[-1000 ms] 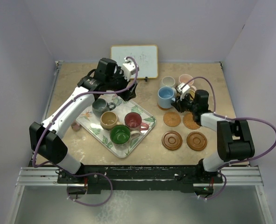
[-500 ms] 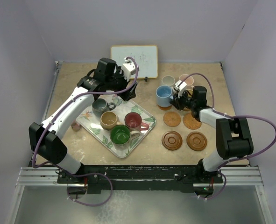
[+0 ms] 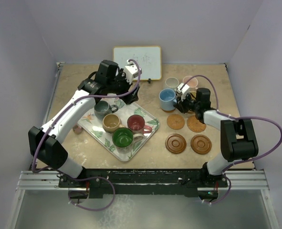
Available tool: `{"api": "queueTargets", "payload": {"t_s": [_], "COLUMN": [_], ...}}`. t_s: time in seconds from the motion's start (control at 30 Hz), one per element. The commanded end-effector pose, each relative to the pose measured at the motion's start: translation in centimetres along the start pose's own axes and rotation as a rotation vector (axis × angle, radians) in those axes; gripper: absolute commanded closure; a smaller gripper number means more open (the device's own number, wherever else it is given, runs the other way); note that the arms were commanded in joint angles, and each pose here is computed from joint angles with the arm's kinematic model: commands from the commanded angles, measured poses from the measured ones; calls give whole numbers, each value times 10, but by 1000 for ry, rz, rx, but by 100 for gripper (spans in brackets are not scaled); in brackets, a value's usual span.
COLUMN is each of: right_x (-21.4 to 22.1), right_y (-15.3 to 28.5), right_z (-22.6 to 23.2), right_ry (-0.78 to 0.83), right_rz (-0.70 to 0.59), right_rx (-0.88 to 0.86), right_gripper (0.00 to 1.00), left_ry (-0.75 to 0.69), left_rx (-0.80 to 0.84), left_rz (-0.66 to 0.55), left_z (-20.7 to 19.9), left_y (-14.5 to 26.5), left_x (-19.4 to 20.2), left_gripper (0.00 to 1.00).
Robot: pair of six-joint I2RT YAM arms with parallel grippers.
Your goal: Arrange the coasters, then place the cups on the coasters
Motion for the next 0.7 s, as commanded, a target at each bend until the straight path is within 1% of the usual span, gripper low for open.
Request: {"api": "queueTargets", "payload": {"t_s": [0.0,0.23,0.67], "right_x": [-32,-23,-14], "right_y": [3,6,13], "right_z": [-9,-8,-7], "right_ry": [90,75,81], "right_rz": [-62,-23,19], "right_rx": [21,28,47], "right_gripper": [93,86,76], "left_ry": [-54,-59,-64], "left_rx": [-13,-10,-10], "left_rz": [-80,-84,-87], "left_z": [0,-1,-2], "left_y": [15,17,19], "left_x": [-19,-20,-19], "left_gripper": [26,26,26]}}
Point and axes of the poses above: each gripper's point midway between its finger pads, its own y axis back along the fingers, its own z axis along the line the jaws close on, x = y × z, the point moved 1 cm from there along y, back along the fingers, and after that the axes turned 8 degrees about -y, right-handed, at the moved point
